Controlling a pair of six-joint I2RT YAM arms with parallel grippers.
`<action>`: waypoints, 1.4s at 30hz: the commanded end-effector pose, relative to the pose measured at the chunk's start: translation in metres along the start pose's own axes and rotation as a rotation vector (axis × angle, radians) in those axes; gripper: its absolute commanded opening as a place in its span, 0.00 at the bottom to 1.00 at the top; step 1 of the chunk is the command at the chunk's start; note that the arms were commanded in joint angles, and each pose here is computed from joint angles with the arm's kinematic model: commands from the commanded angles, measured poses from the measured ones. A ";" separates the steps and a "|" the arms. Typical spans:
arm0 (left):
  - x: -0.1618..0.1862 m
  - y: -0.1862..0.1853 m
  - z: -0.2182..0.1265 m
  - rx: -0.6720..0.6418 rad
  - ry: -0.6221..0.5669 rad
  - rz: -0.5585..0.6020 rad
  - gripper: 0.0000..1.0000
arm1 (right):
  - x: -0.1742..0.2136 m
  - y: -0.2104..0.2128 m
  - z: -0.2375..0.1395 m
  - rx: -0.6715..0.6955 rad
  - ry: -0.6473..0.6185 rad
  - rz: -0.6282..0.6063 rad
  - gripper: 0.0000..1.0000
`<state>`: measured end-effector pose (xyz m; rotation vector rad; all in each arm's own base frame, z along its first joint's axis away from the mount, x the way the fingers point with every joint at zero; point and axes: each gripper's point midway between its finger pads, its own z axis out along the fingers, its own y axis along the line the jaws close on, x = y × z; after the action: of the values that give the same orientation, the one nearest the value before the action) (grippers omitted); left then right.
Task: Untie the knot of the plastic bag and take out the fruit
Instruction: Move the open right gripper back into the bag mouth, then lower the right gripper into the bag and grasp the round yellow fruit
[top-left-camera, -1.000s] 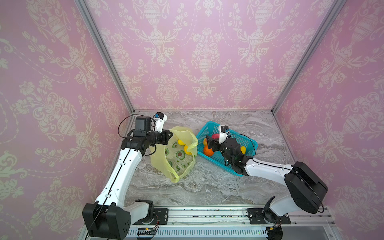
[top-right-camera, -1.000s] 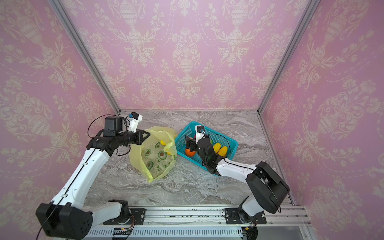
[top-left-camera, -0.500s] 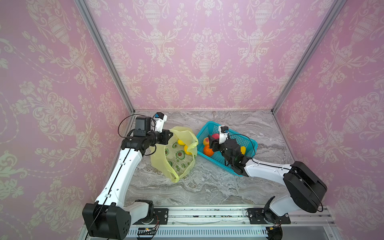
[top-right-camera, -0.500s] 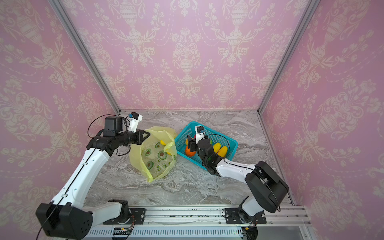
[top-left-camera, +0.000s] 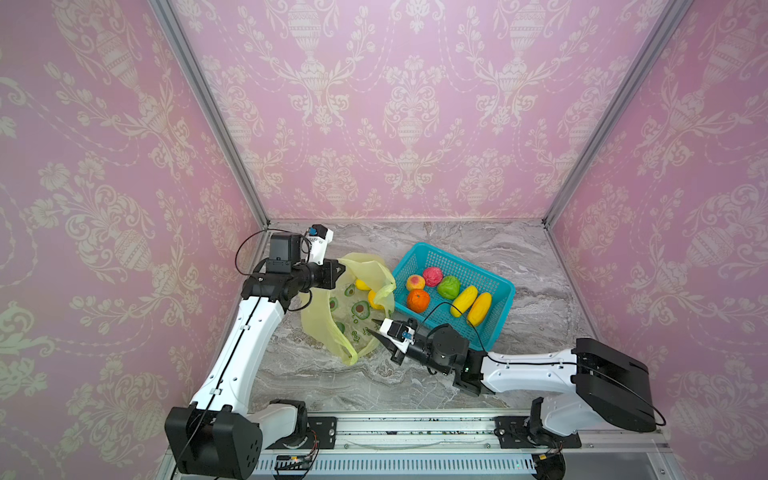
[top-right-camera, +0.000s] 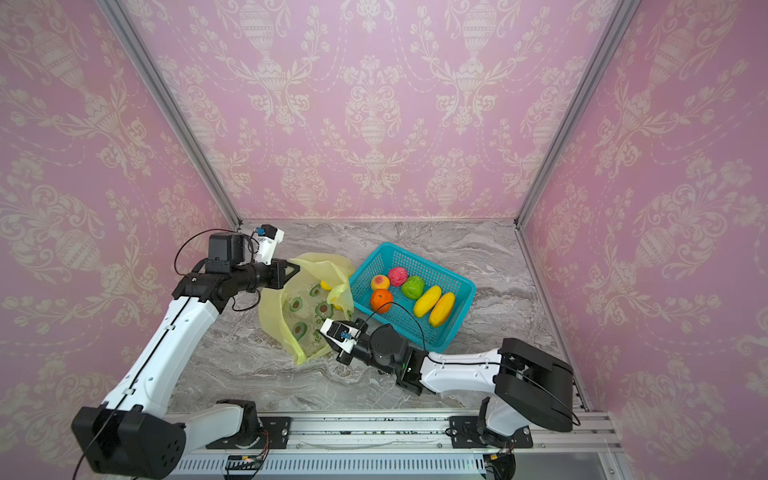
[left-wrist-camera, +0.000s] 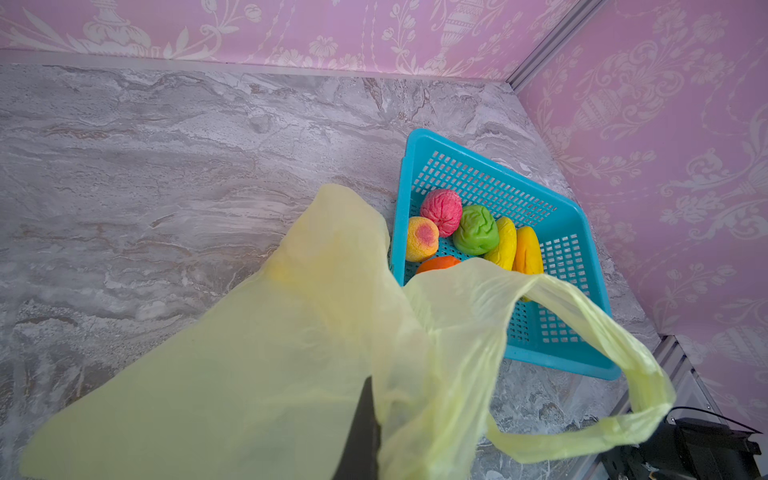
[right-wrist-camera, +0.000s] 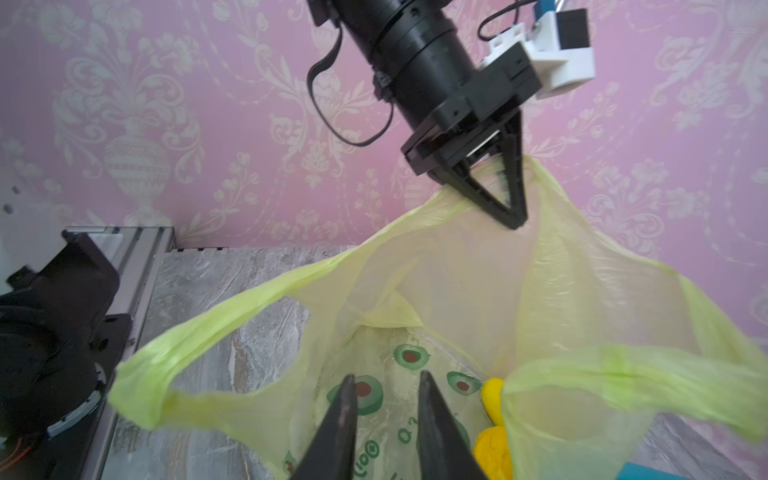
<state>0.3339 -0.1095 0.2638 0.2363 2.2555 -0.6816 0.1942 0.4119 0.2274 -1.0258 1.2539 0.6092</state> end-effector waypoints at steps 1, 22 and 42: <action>-0.004 -0.003 -0.003 0.017 -0.002 0.004 0.00 | 0.000 0.011 0.019 -0.044 0.023 -0.121 0.19; -0.006 -0.005 -0.007 0.022 -0.016 0.012 0.00 | 0.094 0.013 0.108 0.015 0.314 -0.171 0.07; -0.008 -0.006 -0.009 0.021 -0.025 0.013 0.00 | 0.144 -0.070 0.101 0.323 0.579 -0.318 0.08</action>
<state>0.3341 -0.1082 0.2641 0.2320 2.2547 -0.6827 0.3180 0.4534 0.1017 -1.1612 1.5639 -0.0339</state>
